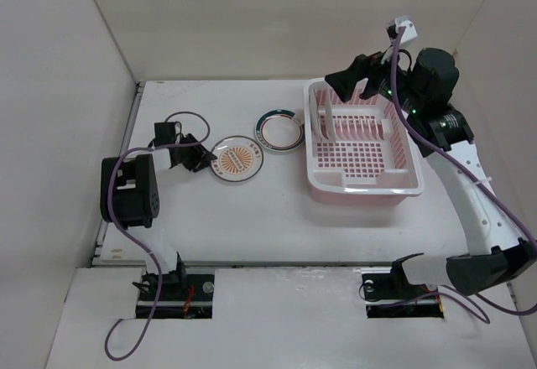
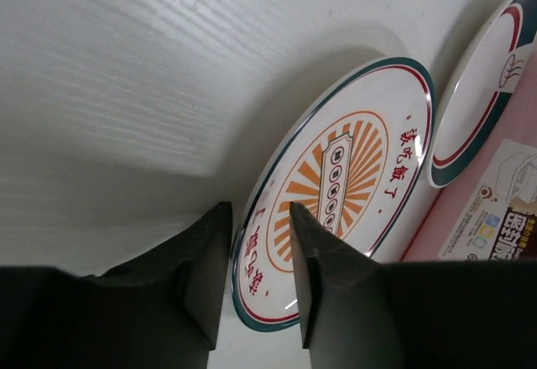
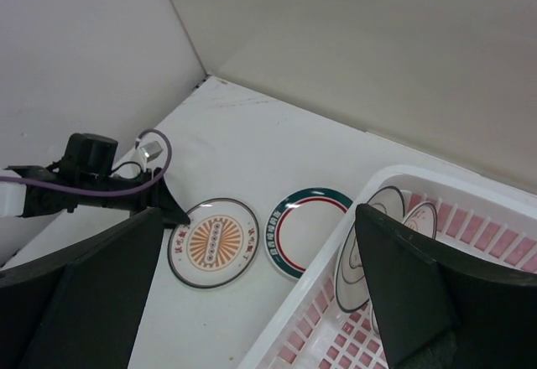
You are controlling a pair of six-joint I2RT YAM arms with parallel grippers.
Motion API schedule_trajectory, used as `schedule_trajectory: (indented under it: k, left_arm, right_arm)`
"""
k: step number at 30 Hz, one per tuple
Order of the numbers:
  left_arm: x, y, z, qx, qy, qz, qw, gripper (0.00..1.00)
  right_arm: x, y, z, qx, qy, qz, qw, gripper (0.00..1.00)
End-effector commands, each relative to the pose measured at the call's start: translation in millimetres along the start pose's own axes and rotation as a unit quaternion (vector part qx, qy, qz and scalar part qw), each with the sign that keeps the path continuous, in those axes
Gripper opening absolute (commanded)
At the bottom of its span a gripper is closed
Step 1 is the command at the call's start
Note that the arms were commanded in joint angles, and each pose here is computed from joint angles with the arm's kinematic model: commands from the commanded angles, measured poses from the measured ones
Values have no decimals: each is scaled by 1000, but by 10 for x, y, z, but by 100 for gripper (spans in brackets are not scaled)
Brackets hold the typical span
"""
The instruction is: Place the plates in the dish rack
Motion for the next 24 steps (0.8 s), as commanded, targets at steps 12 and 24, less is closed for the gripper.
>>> schedule_trajectory:
  k: [12, 24]
  left_arm:
    - [47, 15, 3, -24, -2, 5, 1000, 0]
    - [-444, 1058, -831, -17, -31, -95, 995, 0]
  right_arm:
    - [-187, 31, 154, -34, 30, -28, 999, 100]
    - [733, -589, 429, -38, 169, 119, 978, 100]
Point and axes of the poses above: each gripper's point midway between its finger pads, its own y axis back along the fingers, its own z axis along the line the jaws close on, x = y × z, the point moved 6 cm from there along y, back along the fingers, and after that the axes turned 11 degrees about -y, right-handed, at the moved point
